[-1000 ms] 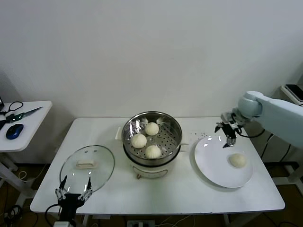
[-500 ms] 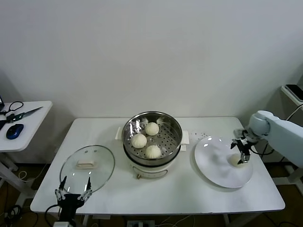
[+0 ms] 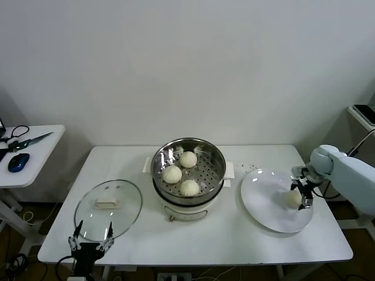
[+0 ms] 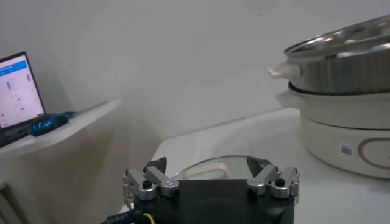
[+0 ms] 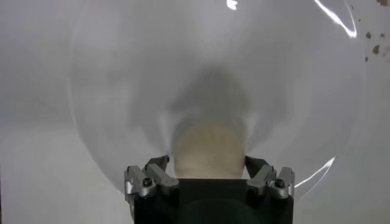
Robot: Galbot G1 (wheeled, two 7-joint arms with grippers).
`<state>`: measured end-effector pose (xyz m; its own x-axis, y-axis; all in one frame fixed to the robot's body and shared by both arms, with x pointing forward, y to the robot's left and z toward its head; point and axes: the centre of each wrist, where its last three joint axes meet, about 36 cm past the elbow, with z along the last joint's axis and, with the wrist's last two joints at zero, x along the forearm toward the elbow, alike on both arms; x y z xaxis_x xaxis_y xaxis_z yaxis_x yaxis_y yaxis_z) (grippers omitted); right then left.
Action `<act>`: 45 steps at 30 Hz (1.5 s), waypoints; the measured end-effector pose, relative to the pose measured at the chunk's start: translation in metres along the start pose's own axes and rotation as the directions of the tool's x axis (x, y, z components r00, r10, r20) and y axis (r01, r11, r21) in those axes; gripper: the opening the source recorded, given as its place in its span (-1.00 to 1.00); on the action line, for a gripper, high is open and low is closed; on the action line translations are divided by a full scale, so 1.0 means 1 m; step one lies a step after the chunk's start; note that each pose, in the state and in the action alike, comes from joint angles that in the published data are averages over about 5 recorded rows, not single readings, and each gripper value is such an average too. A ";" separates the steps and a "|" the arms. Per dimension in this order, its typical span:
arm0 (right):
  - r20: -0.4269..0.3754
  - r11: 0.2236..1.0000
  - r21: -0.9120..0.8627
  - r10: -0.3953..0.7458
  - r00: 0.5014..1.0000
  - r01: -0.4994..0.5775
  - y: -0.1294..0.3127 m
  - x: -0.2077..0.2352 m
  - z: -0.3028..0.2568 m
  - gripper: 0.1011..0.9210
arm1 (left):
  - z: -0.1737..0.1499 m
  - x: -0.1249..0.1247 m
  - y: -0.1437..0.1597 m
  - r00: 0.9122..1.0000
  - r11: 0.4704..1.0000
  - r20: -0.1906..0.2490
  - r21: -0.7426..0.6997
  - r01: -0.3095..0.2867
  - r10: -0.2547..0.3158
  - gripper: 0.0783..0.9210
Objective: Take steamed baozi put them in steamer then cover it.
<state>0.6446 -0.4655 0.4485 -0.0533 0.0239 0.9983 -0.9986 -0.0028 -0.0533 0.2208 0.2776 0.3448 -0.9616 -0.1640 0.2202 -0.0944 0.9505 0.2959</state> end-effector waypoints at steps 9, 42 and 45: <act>0.000 1.000 -0.013 -0.002 1.000 0.002 -0.004 0.002 0.001 0.51 | 0.000 0.000 -0.001 1.000 1.000 0.002 -0.001 -0.001 0.001 0.77; 0.260 0.982 -0.012 0.183 0.948 -0.186 -0.089 0.229 -0.176 0.45 | -0.012 0.006 -0.016 0.997 0.997 0.045 0.045 -0.068 0.066 0.77; 0.274 0.984 0.010 0.168 0.947 -0.178 -0.091 0.240 -0.210 0.45 | -0.012 0.007 -0.017 0.996 0.996 0.049 0.050 -0.076 0.074 0.77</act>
<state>0.7223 -0.2498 0.6876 -0.2180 -0.2513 0.9430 -0.9732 -0.0168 -0.2295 0.2188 0.2571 0.3524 -0.9774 -0.0805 0.1956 -0.0337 0.9722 0.2316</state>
